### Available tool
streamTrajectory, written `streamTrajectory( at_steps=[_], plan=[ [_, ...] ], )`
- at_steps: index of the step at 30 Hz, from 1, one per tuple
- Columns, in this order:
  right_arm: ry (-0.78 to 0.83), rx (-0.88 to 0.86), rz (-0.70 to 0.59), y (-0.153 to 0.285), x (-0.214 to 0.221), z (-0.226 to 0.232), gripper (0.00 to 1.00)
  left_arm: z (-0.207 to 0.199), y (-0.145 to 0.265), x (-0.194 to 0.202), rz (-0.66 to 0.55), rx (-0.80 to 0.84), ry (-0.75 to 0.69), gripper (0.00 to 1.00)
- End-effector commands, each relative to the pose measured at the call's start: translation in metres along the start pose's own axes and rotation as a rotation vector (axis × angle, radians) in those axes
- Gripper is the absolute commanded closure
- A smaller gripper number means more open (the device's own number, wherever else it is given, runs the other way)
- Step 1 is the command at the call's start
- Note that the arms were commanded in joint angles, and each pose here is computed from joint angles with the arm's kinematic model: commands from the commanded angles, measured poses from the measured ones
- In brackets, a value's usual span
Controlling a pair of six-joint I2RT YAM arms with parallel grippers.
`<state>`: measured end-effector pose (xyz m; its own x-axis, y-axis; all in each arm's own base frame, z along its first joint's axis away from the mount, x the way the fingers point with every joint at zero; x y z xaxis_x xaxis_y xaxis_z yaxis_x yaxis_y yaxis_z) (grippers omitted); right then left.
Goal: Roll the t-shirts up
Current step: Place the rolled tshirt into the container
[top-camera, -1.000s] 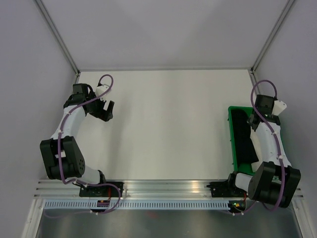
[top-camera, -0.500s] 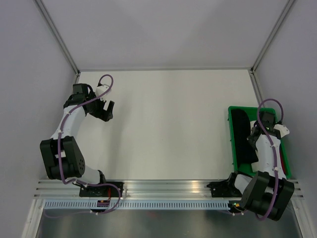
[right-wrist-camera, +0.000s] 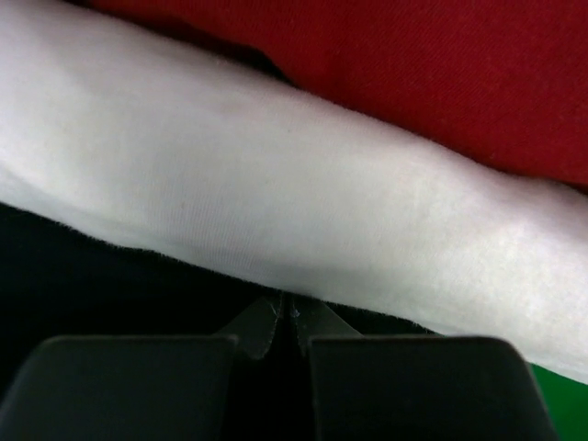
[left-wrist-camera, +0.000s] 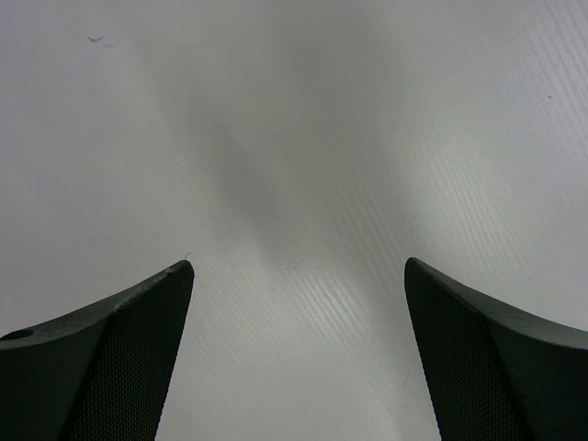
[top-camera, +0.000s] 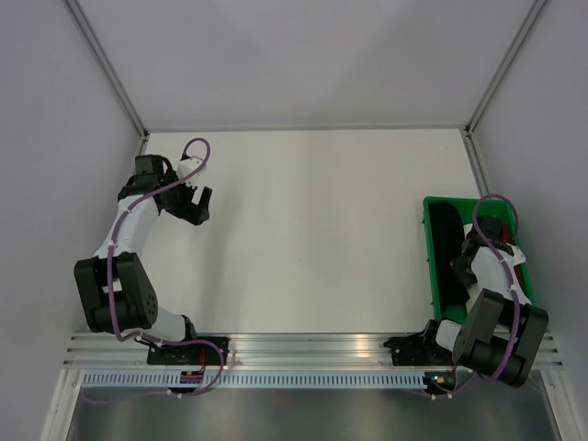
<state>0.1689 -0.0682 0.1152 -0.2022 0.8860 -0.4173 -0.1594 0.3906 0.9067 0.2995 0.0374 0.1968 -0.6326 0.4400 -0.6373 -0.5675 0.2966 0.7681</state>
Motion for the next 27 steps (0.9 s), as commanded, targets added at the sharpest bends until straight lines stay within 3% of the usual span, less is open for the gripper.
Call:
streamTrajectory(
  at_steps=[1, 5, 8, 11, 14, 15, 17, 20, 27],
  plan=[
    [-0.025, 0.007, 0.011, -0.008, 0.002, -0.001, 0.99, 0.002, 0.011, -0.011, -0.045, -0.007, -0.030, 0.00],
    [0.016, -0.019, -0.106, 0.012, -0.022, 0.006, 0.99, 0.002, 0.012, -0.011, -0.043, -0.005, -0.025, 0.00],
    [0.077, -0.159, -0.219, 0.043, -0.046, 0.018, 0.90, 0.002, 0.015, -0.014, -0.047, -0.003, -0.028, 0.00],
    [0.217, -0.263, -0.292, 0.074, -0.066, 0.034, 0.66, 0.002, 0.018, -0.016, -0.054, -0.010, -0.029, 0.00],
    [0.380, -0.310, -0.305, 0.090, -0.076, 0.055, 0.32, 0.001, 0.019, -0.017, -0.057, -0.007, -0.027, 0.00],
    [0.421, -0.322, -0.297, 0.091, -0.076, 0.061, 0.25, 0.002, 0.018, -0.017, -0.055, -0.007, -0.027, 0.00],
    [0.539, -0.344, -0.271, 0.087, -0.076, 0.080, 0.19, 0.001, 0.018, -0.017, -0.056, -0.002, -0.025, 0.00],
    [0.656, -0.362, -0.206, 0.074, -0.071, 0.102, 0.18, 0.001, 0.016, -0.015, -0.049, -0.001, -0.025, 0.00],
    [0.738, -0.415, -0.184, 0.047, -0.068, 0.128, 0.17, 0.003, 0.010, -0.012, -0.029, 0.010, -0.019, 0.00]
  ],
)
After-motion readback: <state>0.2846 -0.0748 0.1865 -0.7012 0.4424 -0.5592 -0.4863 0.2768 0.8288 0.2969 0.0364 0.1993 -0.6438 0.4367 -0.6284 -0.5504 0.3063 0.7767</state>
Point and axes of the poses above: each gripper's point midway between its finger pads, its own y axis back along the fingers, its own z axis along the line the jaws close on, x = y × z, the point moved 10 cm from there along y, back along the fingers, and after that the axes turned 2 degrees about -y, right-handed, at the moved point
